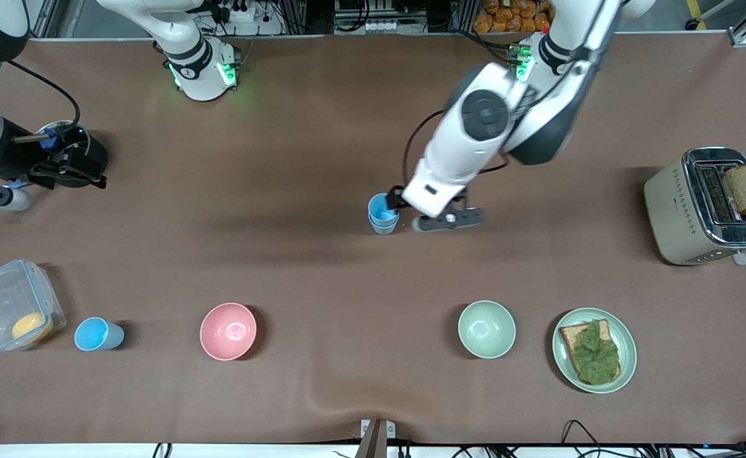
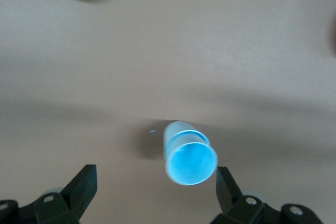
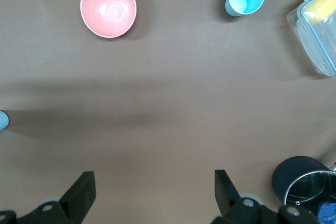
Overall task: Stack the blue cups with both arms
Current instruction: 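Open the left gripper and raise it away from the stacked cups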
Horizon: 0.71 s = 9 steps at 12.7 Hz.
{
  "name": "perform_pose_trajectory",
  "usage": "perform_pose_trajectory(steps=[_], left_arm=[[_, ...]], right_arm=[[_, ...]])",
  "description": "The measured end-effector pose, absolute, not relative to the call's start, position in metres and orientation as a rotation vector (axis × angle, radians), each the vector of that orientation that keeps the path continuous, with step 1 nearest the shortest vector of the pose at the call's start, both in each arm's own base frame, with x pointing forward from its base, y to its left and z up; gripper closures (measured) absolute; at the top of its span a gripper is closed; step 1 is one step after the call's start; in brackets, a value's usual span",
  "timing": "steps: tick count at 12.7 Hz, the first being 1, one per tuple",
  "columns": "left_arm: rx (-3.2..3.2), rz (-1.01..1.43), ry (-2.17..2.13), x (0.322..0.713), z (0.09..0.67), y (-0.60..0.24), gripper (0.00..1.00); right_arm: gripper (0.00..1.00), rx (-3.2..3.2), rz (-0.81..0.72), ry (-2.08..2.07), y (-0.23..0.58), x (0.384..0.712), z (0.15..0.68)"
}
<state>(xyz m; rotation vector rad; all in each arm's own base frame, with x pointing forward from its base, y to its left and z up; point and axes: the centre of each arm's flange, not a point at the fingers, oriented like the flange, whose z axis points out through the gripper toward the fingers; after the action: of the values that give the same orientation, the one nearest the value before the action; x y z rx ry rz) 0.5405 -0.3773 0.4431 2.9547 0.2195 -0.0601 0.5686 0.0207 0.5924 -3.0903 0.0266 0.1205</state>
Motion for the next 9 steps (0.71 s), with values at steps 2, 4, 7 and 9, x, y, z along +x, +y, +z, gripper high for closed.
perform_pose_trajectory(steps=[2, 4, 7, 9], left_arm=[[2.968, -0.04, 0.123, 0.55, 0.482, -0.32, 0.0], [3.004, -0.009, 0.057, 0.552, 0.519, -0.259, 0.0], [3.05, 0.042, -0.022, 0.548, 0.565, -0.184, 0.0], [3.06, 0.045, -0.054, 0.542, 0.587, -0.139, 0.0]], right_arm=[[0.0, -3.09, 0.123, 0.026, 0.021, 0.568, 0.592], [0.0, -3.09, 0.125, 0.026, 0.021, 0.568, 0.592], [0.0, -3.09, 0.126, 0.025, 0.021, 0.568, 0.592], [0.0, -3.09, 0.126, 0.025, 0.021, 0.568, 0.592]])
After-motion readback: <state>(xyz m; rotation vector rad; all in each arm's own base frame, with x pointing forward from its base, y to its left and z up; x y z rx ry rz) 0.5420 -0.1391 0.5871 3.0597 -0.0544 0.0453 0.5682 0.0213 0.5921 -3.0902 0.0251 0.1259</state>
